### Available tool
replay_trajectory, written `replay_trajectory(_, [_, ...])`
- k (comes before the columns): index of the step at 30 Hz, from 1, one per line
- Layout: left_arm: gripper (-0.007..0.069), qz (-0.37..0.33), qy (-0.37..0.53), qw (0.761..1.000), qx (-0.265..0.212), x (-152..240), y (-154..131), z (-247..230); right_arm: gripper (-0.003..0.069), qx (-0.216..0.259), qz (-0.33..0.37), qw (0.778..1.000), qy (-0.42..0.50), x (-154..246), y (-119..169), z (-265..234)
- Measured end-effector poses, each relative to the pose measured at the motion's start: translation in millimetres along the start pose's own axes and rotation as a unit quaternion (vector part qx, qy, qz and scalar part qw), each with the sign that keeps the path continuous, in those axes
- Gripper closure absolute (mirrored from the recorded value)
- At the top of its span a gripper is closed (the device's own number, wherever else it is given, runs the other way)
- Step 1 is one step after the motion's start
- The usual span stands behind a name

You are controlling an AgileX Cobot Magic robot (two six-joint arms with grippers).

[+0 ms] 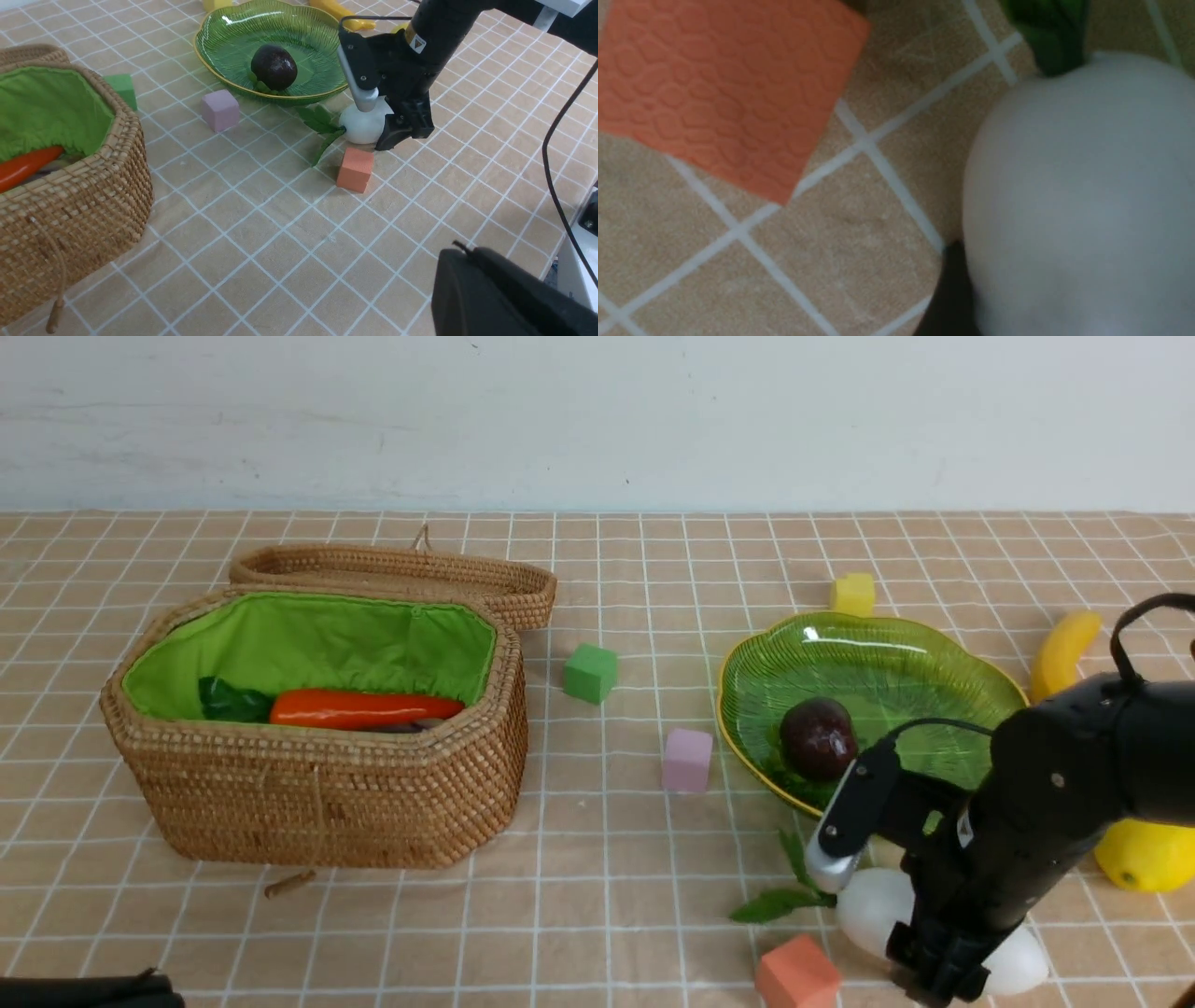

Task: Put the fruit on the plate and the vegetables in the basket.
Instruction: Take a daikon with your right arm and place it on the basket on the left.

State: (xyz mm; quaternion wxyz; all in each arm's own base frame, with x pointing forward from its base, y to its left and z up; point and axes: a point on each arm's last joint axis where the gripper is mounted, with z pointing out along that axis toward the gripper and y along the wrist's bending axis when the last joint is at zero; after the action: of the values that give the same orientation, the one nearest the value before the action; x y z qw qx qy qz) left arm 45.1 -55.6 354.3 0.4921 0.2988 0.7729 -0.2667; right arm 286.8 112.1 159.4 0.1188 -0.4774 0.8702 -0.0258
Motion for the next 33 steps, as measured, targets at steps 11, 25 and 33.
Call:
replay_trajectory(11, [0.0638, 0.001, -0.003, 1.000, -0.025, -0.5, 4.5, -0.1, 0.0115, -0.050, 0.063, 0.997, 0.005, -3.8, 20.5, -76.1])
replay_trajectory(25, [0.0638, -0.074, -0.077, 0.973, -0.206, -10.8, 37.6, -8.8, 0.0115, -0.016, -0.063, 0.911, -0.406, -228.5, 76.3, -184.3])
replay_trajectory(33, [0.0638, -0.059, -0.075, 0.972, -0.214, -10.9, 38.7, -9.3, 0.0031, 0.007, -0.109, 0.922, -0.372, -293.3, 74.5, -115.2])
